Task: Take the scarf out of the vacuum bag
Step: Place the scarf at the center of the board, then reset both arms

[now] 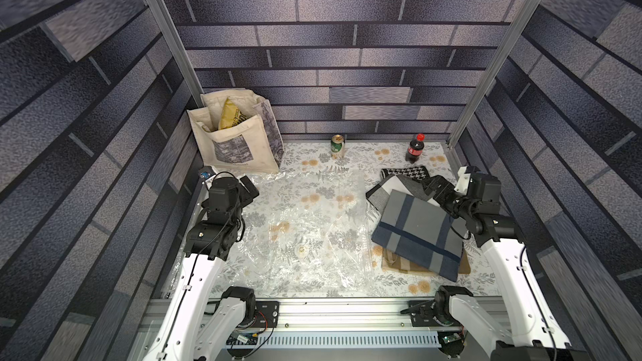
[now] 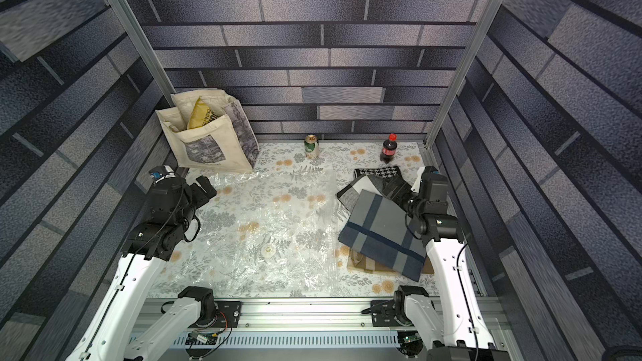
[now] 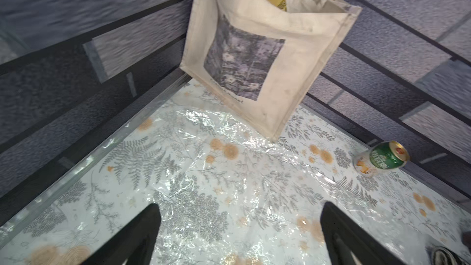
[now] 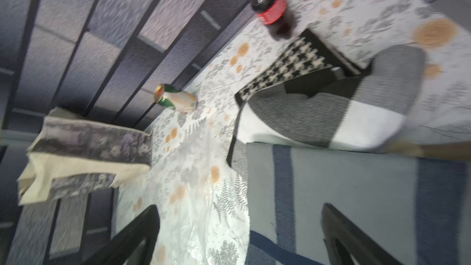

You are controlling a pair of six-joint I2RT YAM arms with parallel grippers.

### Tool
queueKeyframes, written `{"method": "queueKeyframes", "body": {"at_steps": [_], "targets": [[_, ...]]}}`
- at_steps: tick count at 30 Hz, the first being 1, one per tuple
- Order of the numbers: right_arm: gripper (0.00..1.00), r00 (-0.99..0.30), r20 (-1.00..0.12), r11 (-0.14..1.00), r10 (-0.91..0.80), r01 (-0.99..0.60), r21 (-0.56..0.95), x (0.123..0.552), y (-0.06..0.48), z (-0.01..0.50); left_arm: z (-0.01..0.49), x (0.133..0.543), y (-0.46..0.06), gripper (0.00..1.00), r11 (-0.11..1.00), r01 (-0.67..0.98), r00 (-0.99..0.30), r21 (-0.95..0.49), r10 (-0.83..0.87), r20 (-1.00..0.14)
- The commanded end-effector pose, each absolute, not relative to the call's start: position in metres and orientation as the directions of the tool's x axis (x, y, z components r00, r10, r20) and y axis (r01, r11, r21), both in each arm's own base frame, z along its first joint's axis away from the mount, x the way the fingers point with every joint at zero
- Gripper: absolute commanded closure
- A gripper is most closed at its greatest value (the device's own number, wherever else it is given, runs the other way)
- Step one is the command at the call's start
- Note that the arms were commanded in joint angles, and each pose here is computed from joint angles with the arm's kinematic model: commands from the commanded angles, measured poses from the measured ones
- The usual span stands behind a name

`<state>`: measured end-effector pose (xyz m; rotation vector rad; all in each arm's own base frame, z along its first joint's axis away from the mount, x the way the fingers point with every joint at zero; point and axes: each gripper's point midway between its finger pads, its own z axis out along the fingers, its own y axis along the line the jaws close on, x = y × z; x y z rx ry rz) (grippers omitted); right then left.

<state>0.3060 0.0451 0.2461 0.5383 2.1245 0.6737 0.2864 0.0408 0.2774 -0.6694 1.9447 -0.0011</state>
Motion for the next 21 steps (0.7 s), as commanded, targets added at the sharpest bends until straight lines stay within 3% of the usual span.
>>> {"method": "queueKeyframes", "body": {"at_steps": [1,4,7,12,16,18,21], "targets": [[0.00,-0.478,-0.709,0.761,0.519,-0.119,0.638,0.321,0.080,0.276,0.242,0.291,0.060,0.00,0.836,-0.490,-0.389,-0.248,-0.464,-0.796],[0.00,-0.398,-0.848,0.887,0.349,-0.153,0.436,0.319,0.077,0.264,0.225,0.314,0.064,0.00,0.832,-0.455,-0.355,-0.317,-0.497,-0.792],[0.00,-0.367,-0.894,0.954,0.256,-0.053,0.295,0.318,0.053,0.236,0.219,0.338,0.067,0.00,0.880,-0.381,-0.274,-0.283,-0.400,-0.874],[0.00,-0.344,-0.939,0.992,-0.001,-0.119,0.042,0.309,0.046,0.183,0.193,0.359,0.066,0.00,0.923,-0.321,-0.264,-0.214,-0.305,-0.915],[0.00,-0.265,-0.964,0.996,0.019,-0.076,0.041,0.303,0.037,0.157,0.156,0.370,0.033,0.00,0.990,-0.135,-0.386,-0.049,-0.098,-0.917],[0.00,-0.210,-0.978,0.994,-0.010,-0.110,0.013,0.297,0.040,0.151,0.140,0.373,0.029,0.00,0.989,-0.149,-0.376,0.001,-0.056,-0.925],[0.00,-0.206,-0.978,1.000,-0.009,-0.020,-0.005,0.295,0.024,0.143,0.126,0.374,0.027,0.00,0.985,-0.175,-0.321,0.008,-0.049,-0.946]]}}
